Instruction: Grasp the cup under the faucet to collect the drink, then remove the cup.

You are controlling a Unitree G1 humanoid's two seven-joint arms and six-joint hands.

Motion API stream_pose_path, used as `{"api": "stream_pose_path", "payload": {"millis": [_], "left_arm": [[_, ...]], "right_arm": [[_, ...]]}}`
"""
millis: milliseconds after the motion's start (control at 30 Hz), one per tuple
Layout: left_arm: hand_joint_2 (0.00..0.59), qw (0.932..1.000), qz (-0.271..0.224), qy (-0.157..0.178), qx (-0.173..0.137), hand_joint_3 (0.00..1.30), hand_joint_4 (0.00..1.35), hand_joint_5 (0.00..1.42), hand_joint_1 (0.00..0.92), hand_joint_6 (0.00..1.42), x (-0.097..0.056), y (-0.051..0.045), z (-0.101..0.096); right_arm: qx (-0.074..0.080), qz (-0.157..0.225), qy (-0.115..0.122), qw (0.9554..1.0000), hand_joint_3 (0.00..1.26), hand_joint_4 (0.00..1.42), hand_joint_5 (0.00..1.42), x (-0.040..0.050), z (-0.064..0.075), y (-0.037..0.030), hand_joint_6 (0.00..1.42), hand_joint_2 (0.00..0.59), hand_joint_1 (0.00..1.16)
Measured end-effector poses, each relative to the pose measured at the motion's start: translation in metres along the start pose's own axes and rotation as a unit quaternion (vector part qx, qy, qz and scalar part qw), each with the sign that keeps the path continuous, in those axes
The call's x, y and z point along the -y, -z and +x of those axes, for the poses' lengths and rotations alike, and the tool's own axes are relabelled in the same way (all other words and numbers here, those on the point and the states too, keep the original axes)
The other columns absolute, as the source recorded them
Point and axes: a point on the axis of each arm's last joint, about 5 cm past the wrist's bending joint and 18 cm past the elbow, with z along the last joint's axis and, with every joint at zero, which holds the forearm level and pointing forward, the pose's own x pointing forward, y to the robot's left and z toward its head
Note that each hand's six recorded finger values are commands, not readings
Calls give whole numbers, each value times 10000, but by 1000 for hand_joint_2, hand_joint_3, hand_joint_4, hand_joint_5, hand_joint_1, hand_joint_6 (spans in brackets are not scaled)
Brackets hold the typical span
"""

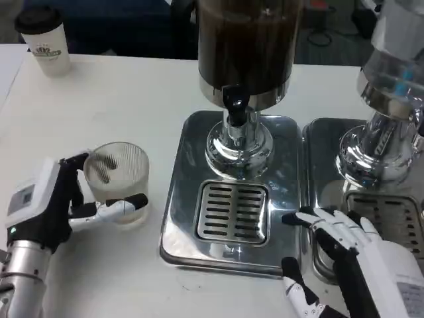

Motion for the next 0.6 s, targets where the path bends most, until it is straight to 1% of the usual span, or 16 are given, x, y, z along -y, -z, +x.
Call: {"api": "stream_pose_path", "payload": {"millis": [133,200,400,467,533,567,600], "left_arm": [[0,9994,-189,-210,201,791,965,1197,455,1424,-22,-25,10],[2,9981,-301,-322,428,792,965,1197,455,1424,-58,-49,33],[4,9942,-478,-507,817,793,965,1197,455,1424,-125,-100,85],[4,9933,-502,-501,910,793,965,1197,455,1424,-133,-119,102],[6,9935,-499,-424,934,793,965,1197,452,1424,-133,-126,110],[6,9936,-506,-363,947,793,965,1197,451,1424,-124,-134,115],[7,9933,-555,-298,966,793,965,1197,450,1424,-88,-165,131]], "right_arm": [[17,12,-1,10000,317,197,137,-6,7,-3,48,496,505],[26,37,-12,10000,317,197,137,-16,10,-7,48,496,505],[28,105,-1,9999,317,197,136,-44,18,-12,60,496,507],[22,124,-2,9999,317,197,136,-57,25,-6,61,496,508],[21,138,7,9999,317,197,136,-63,28,-6,62,496,508],[22,145,29,9999,317,197,136,-64,31,-7,63,496,508],[31,150,61,9999,317,197,136,-63,37,-9,63,496,508]]}}
